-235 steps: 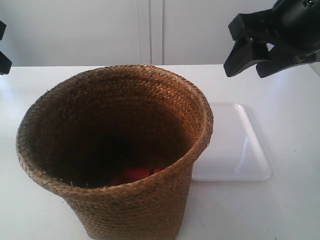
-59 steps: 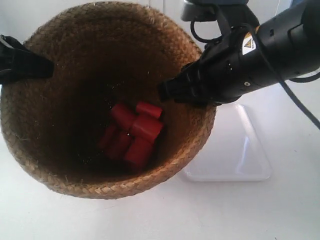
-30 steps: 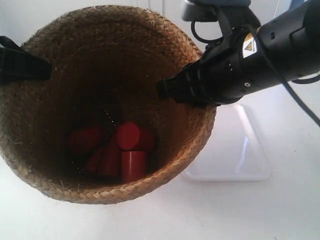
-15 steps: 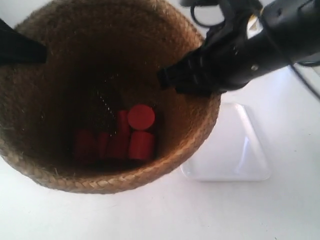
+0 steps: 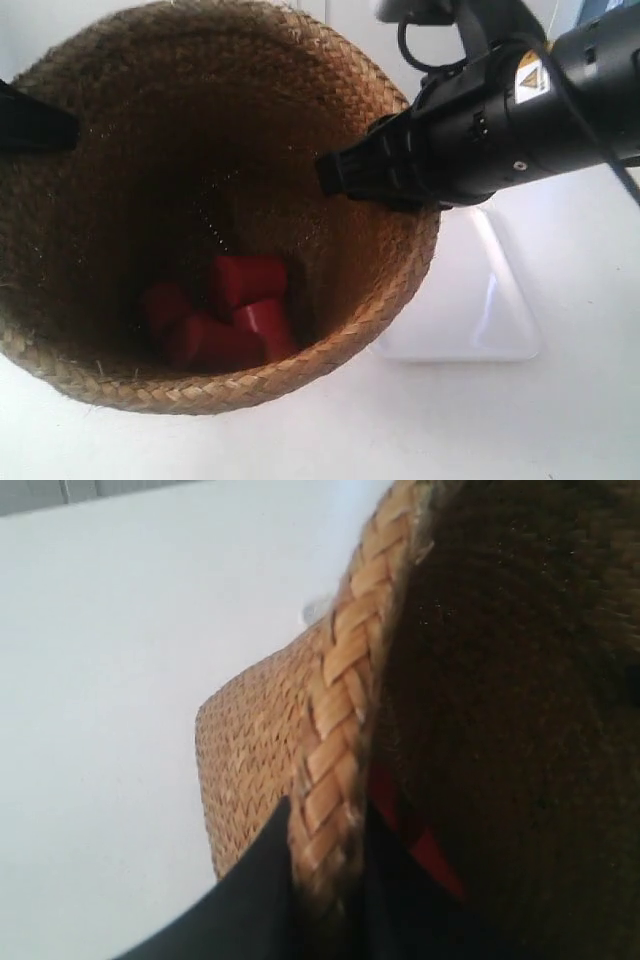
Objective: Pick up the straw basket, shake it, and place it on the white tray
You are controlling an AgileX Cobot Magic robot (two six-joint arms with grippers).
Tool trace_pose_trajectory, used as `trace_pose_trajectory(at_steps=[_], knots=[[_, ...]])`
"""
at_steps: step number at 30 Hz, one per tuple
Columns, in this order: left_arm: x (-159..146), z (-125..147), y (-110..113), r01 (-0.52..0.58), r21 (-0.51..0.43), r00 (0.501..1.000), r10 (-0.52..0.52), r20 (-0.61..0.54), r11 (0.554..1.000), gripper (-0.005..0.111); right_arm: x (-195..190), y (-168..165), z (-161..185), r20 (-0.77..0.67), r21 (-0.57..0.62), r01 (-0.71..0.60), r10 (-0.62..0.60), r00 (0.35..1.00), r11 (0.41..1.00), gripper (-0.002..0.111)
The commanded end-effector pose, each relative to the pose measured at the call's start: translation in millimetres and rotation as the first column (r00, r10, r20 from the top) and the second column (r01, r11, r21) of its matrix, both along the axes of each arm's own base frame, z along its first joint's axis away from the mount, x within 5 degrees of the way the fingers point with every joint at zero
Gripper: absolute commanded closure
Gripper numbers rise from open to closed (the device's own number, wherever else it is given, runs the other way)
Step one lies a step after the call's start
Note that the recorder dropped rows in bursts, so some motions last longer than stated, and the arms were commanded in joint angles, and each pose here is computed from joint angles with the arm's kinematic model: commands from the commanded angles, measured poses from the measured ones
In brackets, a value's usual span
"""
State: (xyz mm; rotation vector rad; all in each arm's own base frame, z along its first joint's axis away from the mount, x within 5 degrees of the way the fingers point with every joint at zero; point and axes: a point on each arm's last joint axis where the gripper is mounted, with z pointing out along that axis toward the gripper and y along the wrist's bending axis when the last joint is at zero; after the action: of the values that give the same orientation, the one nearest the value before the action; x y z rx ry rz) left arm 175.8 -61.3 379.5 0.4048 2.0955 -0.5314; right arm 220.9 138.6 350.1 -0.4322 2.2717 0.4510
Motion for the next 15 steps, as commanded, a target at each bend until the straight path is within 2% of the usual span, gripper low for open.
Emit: trace_pose_trajectory(at_steps=[1, 8, 10, 12, 14, 15], knots=[[-2, 10, 0, -0.004, -0.036, 0.998, 0.006, 0.059, 0.999, 0.107, 0, -2, 4, 0.050, -0.023, -0.014, 0.015, 0.999, 1.000, 0.108], [-2, 10, 0, -0.006, -0.033, 0.998, 0.008, 0.063, 0.999, 0.107, 5, 1, -3, 0.049, -0.026, -0.012, 0.013, 0.999, 1.000, 0.108], [-4, 20, 0, -0.007, -0.034, 0.995, 0.010, 0.101, 0.999, 0.107, 5, 1, 3, 0.050, -0.021, -0.013, 0.014, 0.999, 1.000, 0.108], [-19, 49, 1, 0.021, -0.039, 0.983, -0.014, 0.185, 0.999, 0.107, -10, -4, 40, 0.077, 0.036, -0.031, 0.028, 0.997, 0.999, 0.108], [-42, 80, 1, 0.062, -0.050, 0.963, -0.047, 0.265, 0.997, 0.107, -34, -10, 84, 0.196, 0.111, -0.097, 0.074, 0.978, 0.989, 0.108], [-48, 83, 0, 0.082, -0.042, 0.961, -0.068, 0.268, 0.996, 0.107, -43, -13, 94, 0.274, 0.121, -0.121, 0.084, 0.958, 0.985, 0.108]])
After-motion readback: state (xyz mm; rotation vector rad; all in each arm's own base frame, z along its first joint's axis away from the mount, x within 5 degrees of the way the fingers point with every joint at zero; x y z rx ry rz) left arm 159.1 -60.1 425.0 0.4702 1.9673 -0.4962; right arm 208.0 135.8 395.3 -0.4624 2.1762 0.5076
